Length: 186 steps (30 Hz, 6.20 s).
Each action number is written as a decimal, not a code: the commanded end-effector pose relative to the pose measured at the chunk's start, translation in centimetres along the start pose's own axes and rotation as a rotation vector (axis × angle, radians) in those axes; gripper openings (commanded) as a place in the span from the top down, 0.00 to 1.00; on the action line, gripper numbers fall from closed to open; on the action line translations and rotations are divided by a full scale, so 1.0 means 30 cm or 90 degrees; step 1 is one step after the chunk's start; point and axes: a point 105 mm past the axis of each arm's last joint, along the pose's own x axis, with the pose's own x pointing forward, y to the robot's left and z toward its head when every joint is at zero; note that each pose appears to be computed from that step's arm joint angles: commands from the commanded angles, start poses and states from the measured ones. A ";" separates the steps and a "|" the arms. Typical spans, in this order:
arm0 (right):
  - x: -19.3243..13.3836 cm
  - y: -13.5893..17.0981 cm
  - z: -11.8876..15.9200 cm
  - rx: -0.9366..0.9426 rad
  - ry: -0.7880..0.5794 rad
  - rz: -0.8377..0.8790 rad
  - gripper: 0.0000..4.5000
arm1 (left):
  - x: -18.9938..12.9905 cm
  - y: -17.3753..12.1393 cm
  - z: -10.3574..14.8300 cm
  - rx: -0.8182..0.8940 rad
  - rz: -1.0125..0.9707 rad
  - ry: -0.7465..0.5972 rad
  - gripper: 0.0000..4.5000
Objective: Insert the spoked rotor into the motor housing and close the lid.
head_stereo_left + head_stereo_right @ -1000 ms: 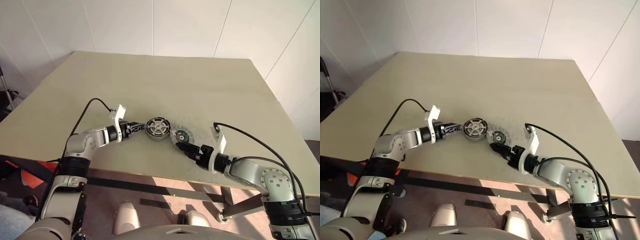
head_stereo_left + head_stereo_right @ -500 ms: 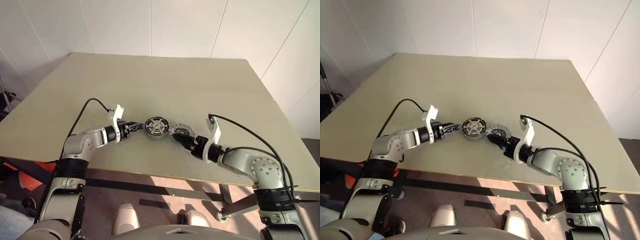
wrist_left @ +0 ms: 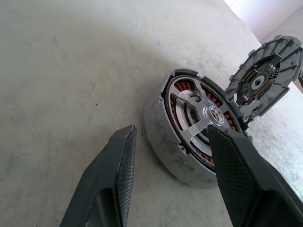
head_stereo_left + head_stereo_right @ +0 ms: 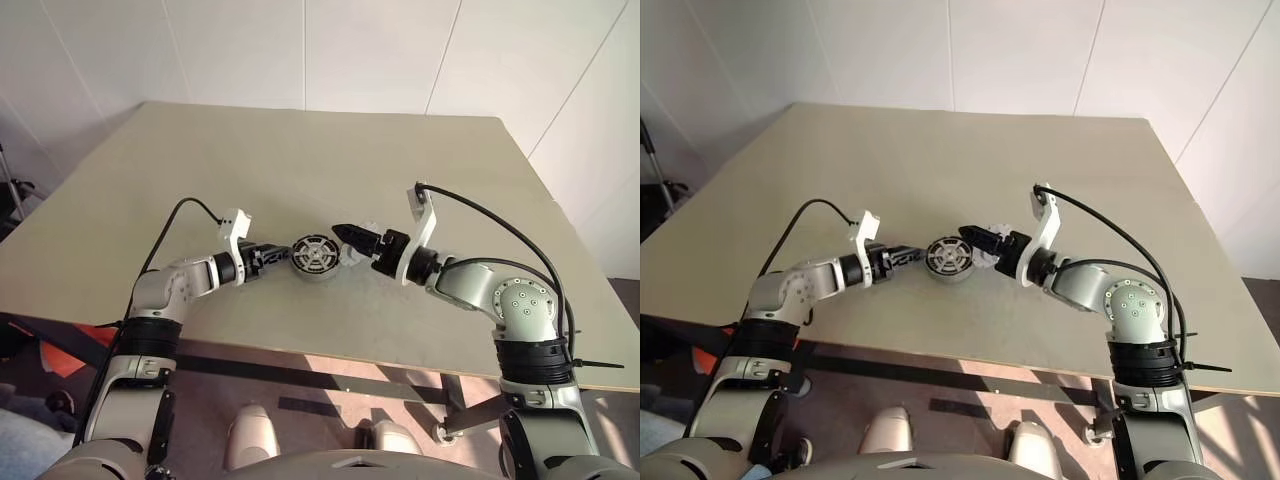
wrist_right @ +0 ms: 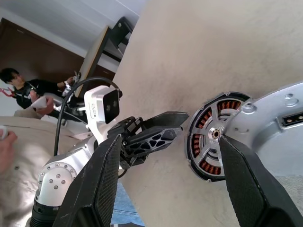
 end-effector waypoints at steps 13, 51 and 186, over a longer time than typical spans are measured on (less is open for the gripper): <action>0.056 0.023 -0.008 -0.072 0.020 0.014 0.19 | -0.025 -0.004 0.040 0.020 0.009 -0.041 0.44; 0.142 -0.190 0.030 -0.413 -0.015 -0.115 0.01 | -0.038 0.005 0.049 0.020 0.021 -0.055 0.44; 0.070 -0.104 -0.159 -0.816 0.208 0.125 0.34 | -0.043 0.022 0.024 0.018 0.036 -0.032 0.44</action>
